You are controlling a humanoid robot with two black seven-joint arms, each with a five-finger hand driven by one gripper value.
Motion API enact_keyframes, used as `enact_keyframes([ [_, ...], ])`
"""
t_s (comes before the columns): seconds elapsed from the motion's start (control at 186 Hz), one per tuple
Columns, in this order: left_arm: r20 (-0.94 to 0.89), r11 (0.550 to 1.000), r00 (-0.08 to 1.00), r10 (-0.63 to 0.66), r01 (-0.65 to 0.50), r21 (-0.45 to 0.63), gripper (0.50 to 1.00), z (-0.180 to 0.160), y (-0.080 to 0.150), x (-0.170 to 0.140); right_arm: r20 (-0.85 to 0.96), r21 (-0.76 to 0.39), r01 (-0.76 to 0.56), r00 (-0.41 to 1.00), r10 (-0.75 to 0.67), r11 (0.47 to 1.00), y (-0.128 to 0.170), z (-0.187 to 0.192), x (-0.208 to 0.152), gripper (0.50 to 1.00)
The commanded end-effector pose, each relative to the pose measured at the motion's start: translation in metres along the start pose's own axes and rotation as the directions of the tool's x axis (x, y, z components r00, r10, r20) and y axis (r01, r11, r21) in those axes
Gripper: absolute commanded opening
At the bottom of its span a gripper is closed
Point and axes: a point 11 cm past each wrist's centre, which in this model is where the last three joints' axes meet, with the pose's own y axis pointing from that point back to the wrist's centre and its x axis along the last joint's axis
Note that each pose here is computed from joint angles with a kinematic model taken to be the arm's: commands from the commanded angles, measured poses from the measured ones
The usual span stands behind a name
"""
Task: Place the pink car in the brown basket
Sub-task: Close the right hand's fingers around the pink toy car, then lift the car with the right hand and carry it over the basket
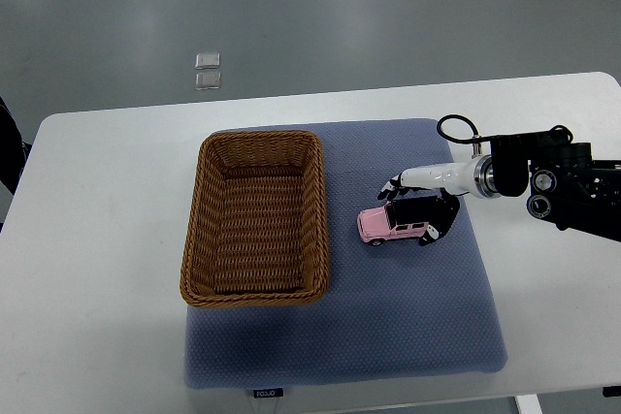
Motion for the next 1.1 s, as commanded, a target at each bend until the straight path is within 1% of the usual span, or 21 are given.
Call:
enact_keyframes([
  [0.0,0.0,1.0,1.0,-0.001,0.001,0.0,1.0,0.0,0.0,0.0,-0.012,0.007,0.003,1.0,-0.003,1.0,-0.002,-0.004,-0.001,0.834],
  [0.107,0.0,1.0,1.0,0.0,0.0,0.0,1.0,0.0,0.0,0.0,-0.018,0.009,0.002,1.0,-0.002,1.0,-0.003,-0.005,-0.001,0.829],
  [0.139,0.0,1.0,1.0,0.0,0.0,0.0,1.0,0.0,0.0,0.0,-0.024,0.008,0.003,1.0,-0.003,1.0,-0.003,-0.005,-0.001,0.821],
  [0.209,0.0,1.0,1.0,-0.001,0.001,0.0,1.0,0.0,0.0,0.0,-0.057,0.001,0.003,0.998,-0.003,1.0,-0.004,-0.005,-0.002,0.785],
  [0.391,0.0,1.0,1.0,0.0,0.0,0.0,1.0,0.0,0.0,0.0,-0.099,-0.004,0.0,0.995,0.0,1.0,-0.005,-0.007,-0.001,0.778],
  [0.477,0.0,1.0,1.0,0.0,0.0,0.0,1.0,0.0,0.0,0.0,-0.109,-0.007,0.0,0.994,-0.001,1.0,-0.005,-0.007,0.0,0.752],
  [0.499,0.001,1.0,1.0,0.0,0.0,0.0,1.0,0.0,0.0,0.0,-0.111,-0.008,0.003,0.994,-0.004,1.0,-0.005,-0.007,0.0,0.735],
  [0.504,0.0,1.0,1.0,0.0,0.0,0.0,1.0,0.0,0.0,0.0,-0.114,-0.009,0.004,0.993,-0.005,1.0,-0.005,-0.007,0.0,0.721],
  [0.531,0.0,1.0,1.0,0.0,0.0,0.0,1.0,0.0,0.0,0.0,-0.116,-0.009,0.005,0.993,-0.006,1.0,-0.005,-0.007,0.0,0.697],
  [0.536,0.0,1.0,1.0,0.0,0.0,0.0,1.0,0.0,0.0,0.0,-0.117,-0.01,0.007,0.993,-0.008,1.0,-0.005,-0.007,-0.001,0.682],
  [0.542,0.0,1.0,1.0,0.0,0.0,0.0,1.0,0.0,0.0,0.0,-0.117,-0.01,0.007,0.993,-0.008,1.0,-0.005,-0.007,-0.001,0.682],
  [0.558,0.0,1.0,1.0,0.0,0.0,0.0,1.0,0.0,0.0,0.0,-0.119,-0.01,0.009,0.993,-0.01,1.0,-0.005,-0.006,-0.001,0.656],
  [0.595,0.0,1.0,1.0,-0.001,0.001,0.0,1.0,0.0,0.0,0.0,-0.119,-0.011,0.011,0.993,-0.012,1.0,-0.005,-0.006,-0.001,0.631],
  [0.606,0.0,1.0,1.0,0.0,0.0,0.0,1.0,0.0,0.0,0.0,-0.121,-0.01,0.012,0.993,-0.014,1.0,-0.005,-0.007,-0.001,0.611],
  [0.665,0.0,1.0,1.0,0.0,0.0,0.0,1.0,0.0,0.0,0.0,-0.124,-0.011,0.015,0.992,-0.016,1.0,-0.005,-0.007,-0.002,0.556],
  [0.681,0.0,1.0,1.0,0.0,0.0,0.0,1.0,0.0,0.0,0.0,-0.124,-0.012,0.016,0.992,-0.018,1.0,-0.005,-0.007,-0.002,0.527],
  [0.692,0.0,1.0,1.0,0.0,0.0,0.0,1.0,0.0,0.0,0.0,-0.124,-0.012,0.016,0.992,-0.018,1.0,-0.005,-0.007,-0.002,0.527],
  [0.702,0.0,1.0,1.0,0.0,0.0,0.0,1.0,0.0,0.0,0.0,-0.125,-0.012,0.019,0.992,-0.021,1.0,-0.005,-0.006,-0.003,0.515],
  [0.708,0.0,1.0,1.0,-0.001,0.001,0.0,1.0,0.0,0.0,0.0,-0.125,-0.014,0.02,0.992,-0.022,1.0,-0.005,-0.006,-0.003,0.501],
  [0.922,0.0,1.0,1.0,0.0,0.0,0.0,1.0,0.0,0.0,0.0,-0.123,-0.017,0.028,0.992,-0.03,0.999,-0.004,-0.005,-0.003,0.5],
  [1.094,0.001,1.0,1.0,0.0,0.0,0.0,1.0,0.0,0.0,0.0,-0.132,-0.025,-0.023,0.991,0.019,0.999,0.005,-0.004,0.022,0.5],
])
